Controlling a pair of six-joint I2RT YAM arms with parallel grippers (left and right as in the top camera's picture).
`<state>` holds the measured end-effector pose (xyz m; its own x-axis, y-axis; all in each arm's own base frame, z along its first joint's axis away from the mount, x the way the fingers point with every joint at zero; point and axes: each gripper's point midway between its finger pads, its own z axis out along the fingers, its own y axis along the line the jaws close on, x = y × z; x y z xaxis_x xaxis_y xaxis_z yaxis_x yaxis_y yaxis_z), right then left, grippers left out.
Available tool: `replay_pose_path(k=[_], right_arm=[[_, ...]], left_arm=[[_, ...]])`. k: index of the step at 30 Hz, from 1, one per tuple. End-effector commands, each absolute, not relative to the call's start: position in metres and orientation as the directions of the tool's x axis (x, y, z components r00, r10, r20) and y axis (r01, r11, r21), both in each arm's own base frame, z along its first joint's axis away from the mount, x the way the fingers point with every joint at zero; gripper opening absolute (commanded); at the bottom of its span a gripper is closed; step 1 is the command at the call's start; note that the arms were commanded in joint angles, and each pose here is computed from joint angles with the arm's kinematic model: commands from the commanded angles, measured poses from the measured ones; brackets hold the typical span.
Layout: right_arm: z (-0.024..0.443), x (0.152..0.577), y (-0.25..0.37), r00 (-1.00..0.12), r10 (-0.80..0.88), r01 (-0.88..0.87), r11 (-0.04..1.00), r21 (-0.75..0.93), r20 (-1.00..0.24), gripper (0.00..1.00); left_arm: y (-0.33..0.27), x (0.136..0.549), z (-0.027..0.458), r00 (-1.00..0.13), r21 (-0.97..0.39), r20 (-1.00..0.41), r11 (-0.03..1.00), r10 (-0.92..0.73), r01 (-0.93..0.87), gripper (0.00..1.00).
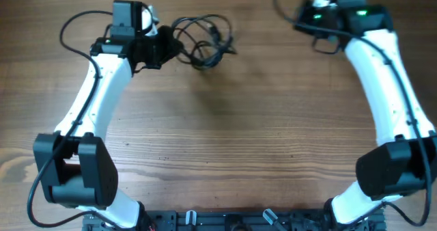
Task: Untangle cables
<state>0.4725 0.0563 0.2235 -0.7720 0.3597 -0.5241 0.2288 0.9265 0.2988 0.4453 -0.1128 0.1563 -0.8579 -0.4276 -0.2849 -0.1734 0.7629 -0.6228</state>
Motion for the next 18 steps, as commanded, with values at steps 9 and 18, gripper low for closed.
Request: replay_pose_path(k=[9, 18], right_arm=[[0.295, 0.43, 0.215, -0.759, -0.041, -0.473, 0.72, 0.507, -0.65, 0.38], [0.279, 0.416, 0.265, -0.845, 0.073, -0.299, 0.757, 0.582, -0.53, 0.41]], left_arm=[[-0.142, 0.439, 0.181, -0.899, -0.721, -0.378, 0.68, -0.223, 0.134, 0.04], [-0.144, 0.434, 0.178, -0.916, -0.76, -0.27, 0.65, -0.298, 0.013, 0.04]])
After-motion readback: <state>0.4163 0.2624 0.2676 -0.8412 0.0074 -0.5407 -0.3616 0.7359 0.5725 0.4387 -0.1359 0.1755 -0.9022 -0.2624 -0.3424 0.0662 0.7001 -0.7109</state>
